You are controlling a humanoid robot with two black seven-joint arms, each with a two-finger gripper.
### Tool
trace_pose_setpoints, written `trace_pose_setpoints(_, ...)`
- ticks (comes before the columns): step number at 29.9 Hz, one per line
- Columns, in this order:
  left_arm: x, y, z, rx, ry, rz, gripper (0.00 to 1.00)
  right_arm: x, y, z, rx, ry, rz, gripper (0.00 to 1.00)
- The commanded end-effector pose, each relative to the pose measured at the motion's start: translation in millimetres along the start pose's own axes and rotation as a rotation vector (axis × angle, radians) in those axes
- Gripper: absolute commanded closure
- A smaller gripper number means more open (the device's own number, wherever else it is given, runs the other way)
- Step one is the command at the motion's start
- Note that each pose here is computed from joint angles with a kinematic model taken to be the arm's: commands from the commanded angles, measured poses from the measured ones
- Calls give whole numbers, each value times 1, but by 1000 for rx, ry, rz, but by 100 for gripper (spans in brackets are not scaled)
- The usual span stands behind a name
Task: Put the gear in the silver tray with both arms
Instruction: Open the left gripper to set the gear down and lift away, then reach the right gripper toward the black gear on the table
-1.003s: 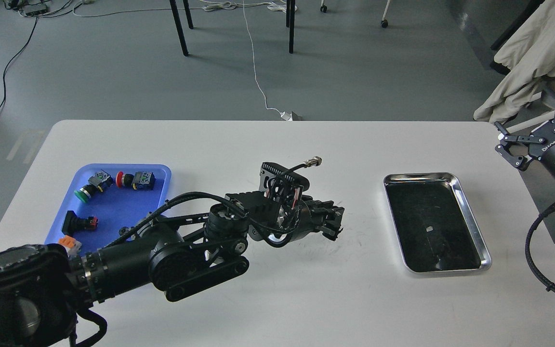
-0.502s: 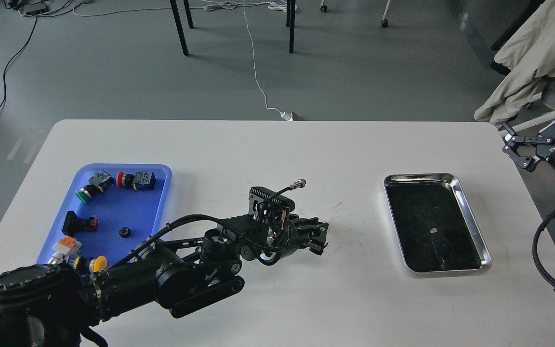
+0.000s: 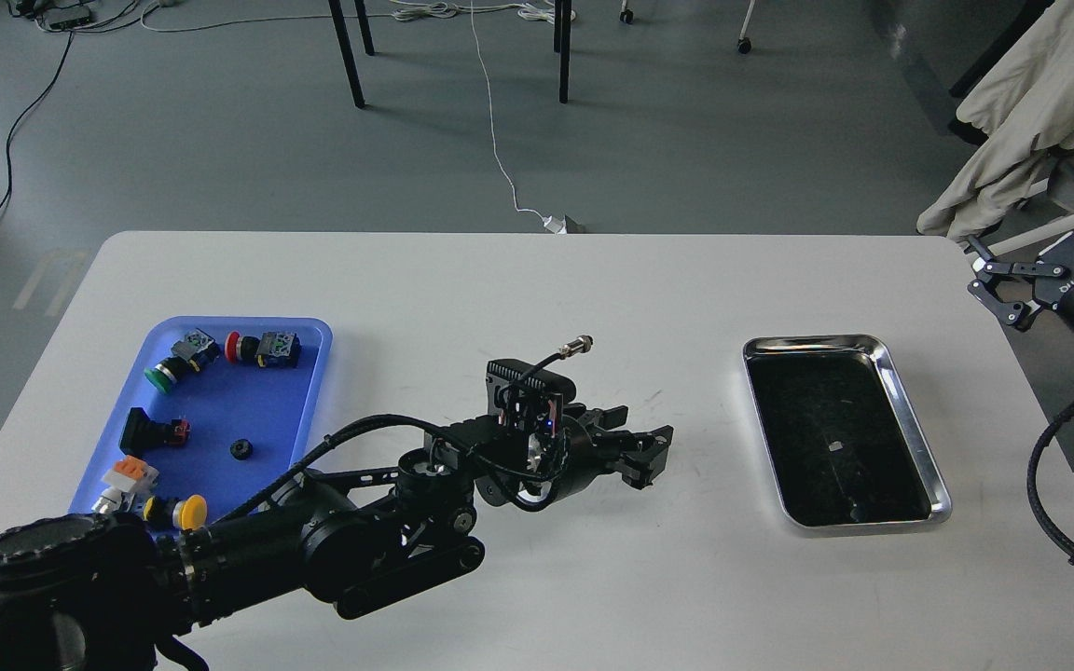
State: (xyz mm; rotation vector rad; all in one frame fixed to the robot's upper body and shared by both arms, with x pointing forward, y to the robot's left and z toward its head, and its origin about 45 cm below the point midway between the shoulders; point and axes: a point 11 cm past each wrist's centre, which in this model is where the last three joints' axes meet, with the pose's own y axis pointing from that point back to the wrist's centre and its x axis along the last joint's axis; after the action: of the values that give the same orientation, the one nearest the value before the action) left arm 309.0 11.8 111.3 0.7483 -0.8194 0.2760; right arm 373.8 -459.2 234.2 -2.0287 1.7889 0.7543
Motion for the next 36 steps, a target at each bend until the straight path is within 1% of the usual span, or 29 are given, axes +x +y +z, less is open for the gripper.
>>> trace_pose_setpoints(1, 18, 0, 9, -21, 30, 57, 4, -3, -1, -2, 0, 6, -8, 1)
trace_pose_setpoints(7, 105, 14, 5, -37, 167, 290, 3, -35, -14, -2, -30, 65, -97, 1)
trace_pose_setpoints(11, 157, 34, -7, -64, 358, 460, 3, -53, -23, -2, -67, 194, -149, 1)
trace_pose_setpoints(13, 177, 47, -19, -80, 489, 543, 3, -62, -26, 4, -108, 281, -176, 1)
trace_pose_setpoints(15, 191, 67, -49, -60, 610, 617, 3, -76, -35, 9, -166, 392, -211, 1)
trace_pose_setpoints(18, 201, 95, -88, -41, 820, 687, 3, -91, -46, 33, -307, 559, -263, 1)
trace_pose_setpoints(21, 209, 119, -117, -57, 1021, 732, 2, -114, -59, 57, -445, 724, -343, 1)
trace_pose_setpoints(24, 217, 138, -135, -111, 1187, 776, 2, -125, -66, 83, -607, 909, -392, 1)
trace_pose_setpoints(28, 222, 155, -151, -162, 1330, 805, 2, -143, -73, 139, -807, 1111, -492, 1)
trace_pose_setpoints(30, 227, 162, -155, -204, 1384, 823, 2, -143, -74, 147, -857, 1184, -506, 1)
trace_pose_setpoints(36, 232, 173, -161, -256, 1436, 880, 2, -196, -76, 203, -964, 1408, -709, 1)
